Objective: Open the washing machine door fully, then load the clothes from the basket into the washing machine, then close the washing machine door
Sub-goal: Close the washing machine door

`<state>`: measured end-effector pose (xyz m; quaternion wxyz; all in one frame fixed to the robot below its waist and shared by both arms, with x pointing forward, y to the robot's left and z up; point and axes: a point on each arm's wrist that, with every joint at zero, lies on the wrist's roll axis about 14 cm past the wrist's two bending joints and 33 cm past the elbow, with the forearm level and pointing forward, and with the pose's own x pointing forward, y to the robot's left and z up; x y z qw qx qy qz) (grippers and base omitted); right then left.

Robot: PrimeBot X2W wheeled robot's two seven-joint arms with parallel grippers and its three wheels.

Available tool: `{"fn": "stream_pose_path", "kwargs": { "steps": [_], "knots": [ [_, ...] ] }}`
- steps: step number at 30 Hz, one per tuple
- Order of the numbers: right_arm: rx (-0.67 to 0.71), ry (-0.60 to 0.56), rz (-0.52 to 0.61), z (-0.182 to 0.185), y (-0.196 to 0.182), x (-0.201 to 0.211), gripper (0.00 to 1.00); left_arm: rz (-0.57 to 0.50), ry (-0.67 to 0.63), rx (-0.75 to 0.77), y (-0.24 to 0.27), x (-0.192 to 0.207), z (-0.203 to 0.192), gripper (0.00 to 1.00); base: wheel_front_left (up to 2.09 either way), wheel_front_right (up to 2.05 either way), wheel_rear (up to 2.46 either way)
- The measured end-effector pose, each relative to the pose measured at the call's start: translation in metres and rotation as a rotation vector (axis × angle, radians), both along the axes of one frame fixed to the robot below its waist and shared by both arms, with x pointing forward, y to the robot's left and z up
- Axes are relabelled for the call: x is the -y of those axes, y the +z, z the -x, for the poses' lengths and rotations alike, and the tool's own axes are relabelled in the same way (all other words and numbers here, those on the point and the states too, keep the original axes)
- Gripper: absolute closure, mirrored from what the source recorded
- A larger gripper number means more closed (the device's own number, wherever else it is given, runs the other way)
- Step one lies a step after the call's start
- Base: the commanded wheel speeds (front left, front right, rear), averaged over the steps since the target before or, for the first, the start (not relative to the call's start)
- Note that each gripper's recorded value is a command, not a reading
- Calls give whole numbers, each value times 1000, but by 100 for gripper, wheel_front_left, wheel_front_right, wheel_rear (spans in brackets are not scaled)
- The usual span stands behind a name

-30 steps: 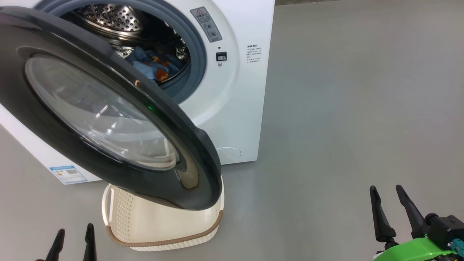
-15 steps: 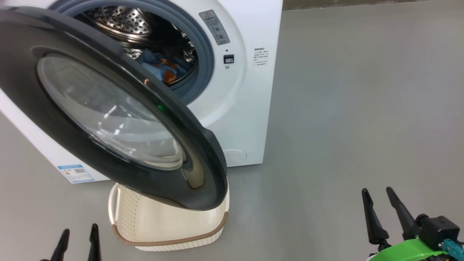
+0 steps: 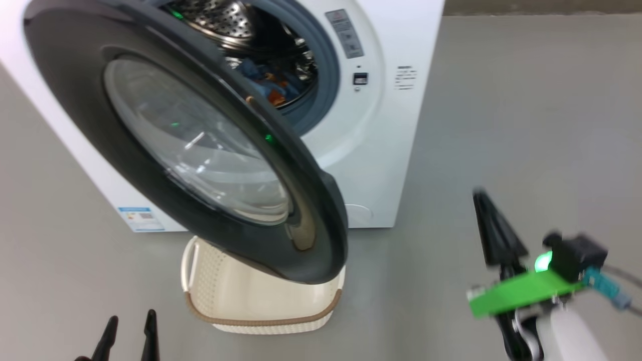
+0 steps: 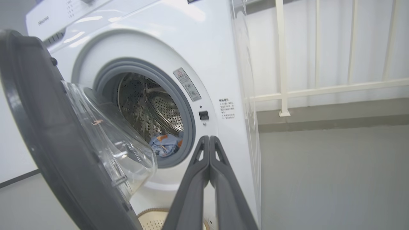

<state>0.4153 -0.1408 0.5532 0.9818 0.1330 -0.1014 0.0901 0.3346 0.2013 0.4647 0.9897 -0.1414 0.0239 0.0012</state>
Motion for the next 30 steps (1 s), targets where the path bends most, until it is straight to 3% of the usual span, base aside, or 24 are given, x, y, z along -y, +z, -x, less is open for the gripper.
{"fn": "stream_pose_path", "kwargs": {
  "steps": [5,9,13,18,24,30],
  "knots": [
    [235,100,-58,-15,83,-34,100,9,27,11,3,-5,6,0,0,0,0],
    [417,211,-108,-4,144,-66,100,12,47,27,8,-9,10,0,0,0,0],
    [499,362,-131,19,168,-110,100,14,70,31,10,-14,16,0,0,0,0],
    [461,540,-125,42,155,-162,100,19,99,34,11,-21,22,0,0,0,0],
    [231,681,-104,54,84,-202,100,30,128,36,10,-26,26,0,0,0,0],
    [55,728,-67,60,27,-215,100,32,140,27,8,-28,28,0,0,0,0]
  ]
}}
